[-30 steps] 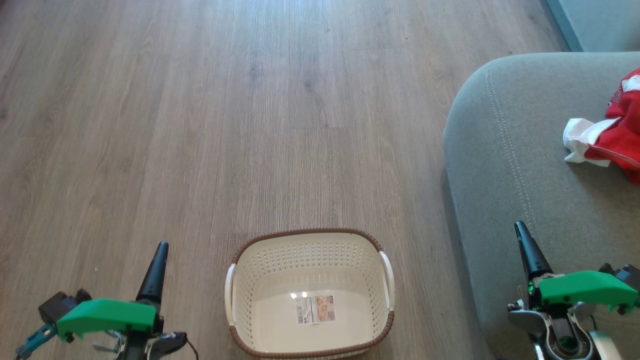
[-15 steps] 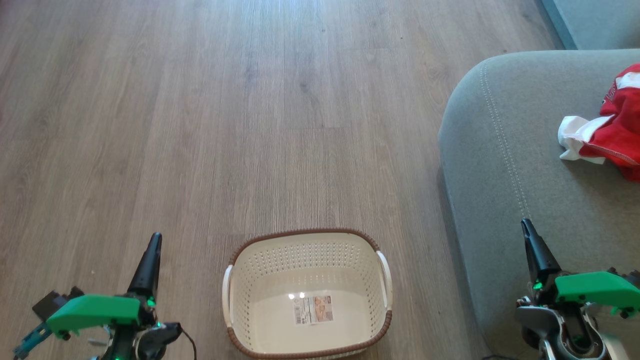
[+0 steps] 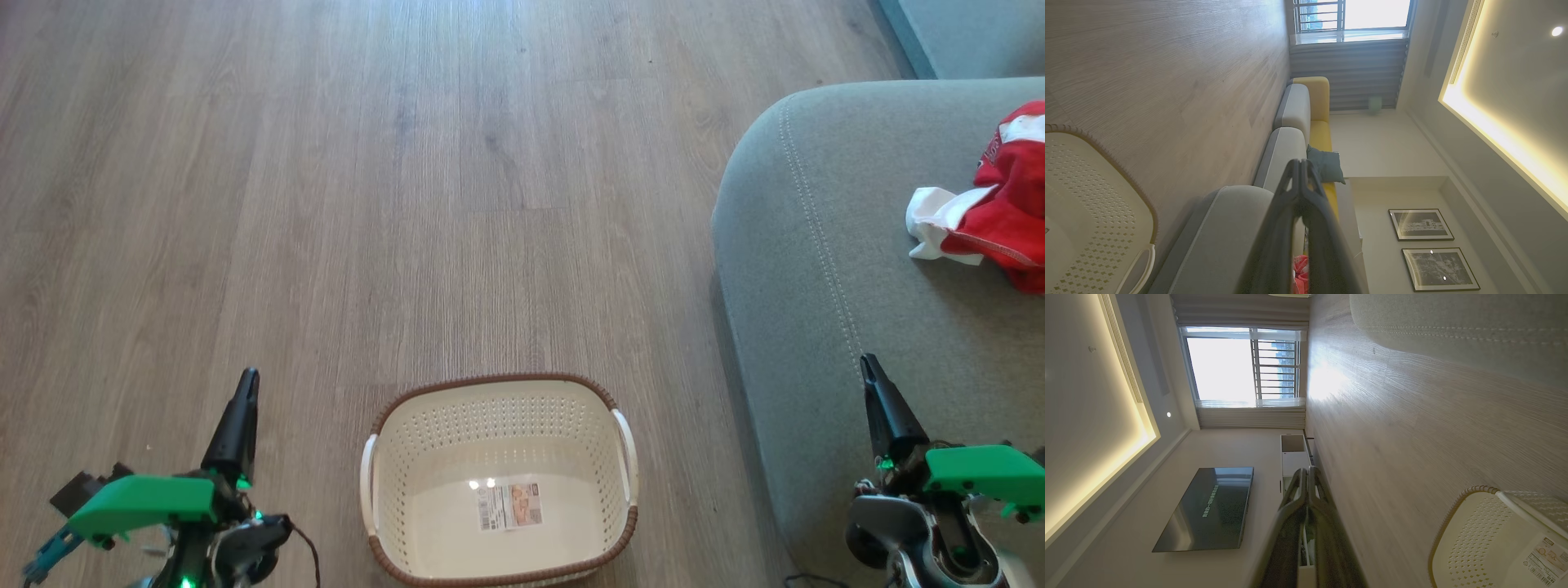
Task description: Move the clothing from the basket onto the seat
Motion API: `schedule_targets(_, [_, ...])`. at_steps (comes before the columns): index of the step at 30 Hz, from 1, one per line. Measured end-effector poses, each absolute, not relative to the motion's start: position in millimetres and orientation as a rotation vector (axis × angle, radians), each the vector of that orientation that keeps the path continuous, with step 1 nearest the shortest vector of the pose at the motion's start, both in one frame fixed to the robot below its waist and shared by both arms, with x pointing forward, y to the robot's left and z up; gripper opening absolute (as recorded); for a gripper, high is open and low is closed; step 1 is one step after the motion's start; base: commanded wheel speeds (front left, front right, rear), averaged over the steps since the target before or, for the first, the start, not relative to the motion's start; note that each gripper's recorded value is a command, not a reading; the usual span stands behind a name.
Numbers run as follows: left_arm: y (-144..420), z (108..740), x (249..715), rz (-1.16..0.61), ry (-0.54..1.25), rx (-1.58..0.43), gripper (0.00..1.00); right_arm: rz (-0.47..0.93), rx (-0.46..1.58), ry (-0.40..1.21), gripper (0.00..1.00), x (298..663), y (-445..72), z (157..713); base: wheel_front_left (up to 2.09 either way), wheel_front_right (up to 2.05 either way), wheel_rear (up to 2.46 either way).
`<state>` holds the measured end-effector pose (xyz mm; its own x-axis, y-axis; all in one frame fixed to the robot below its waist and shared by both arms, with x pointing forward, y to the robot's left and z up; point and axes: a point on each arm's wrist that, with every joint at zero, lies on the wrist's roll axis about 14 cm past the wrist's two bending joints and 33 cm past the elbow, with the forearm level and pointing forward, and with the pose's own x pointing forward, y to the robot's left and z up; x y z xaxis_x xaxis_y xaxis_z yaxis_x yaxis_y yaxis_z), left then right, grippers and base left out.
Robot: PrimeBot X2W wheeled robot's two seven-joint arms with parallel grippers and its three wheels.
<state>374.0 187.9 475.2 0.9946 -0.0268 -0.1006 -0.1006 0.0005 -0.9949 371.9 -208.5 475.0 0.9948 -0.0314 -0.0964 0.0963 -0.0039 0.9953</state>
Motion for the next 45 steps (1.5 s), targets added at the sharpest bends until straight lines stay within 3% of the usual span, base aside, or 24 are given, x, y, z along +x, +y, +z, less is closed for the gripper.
schedule_targets(45, [188.4, 477.2, 375.3, 0.055, 0.094, -1.571, 0.0, -0.099, 1.573, 0.052, 0.0, 371.8, -208.7, 475.1, 0.0, 0.0, 0.0])
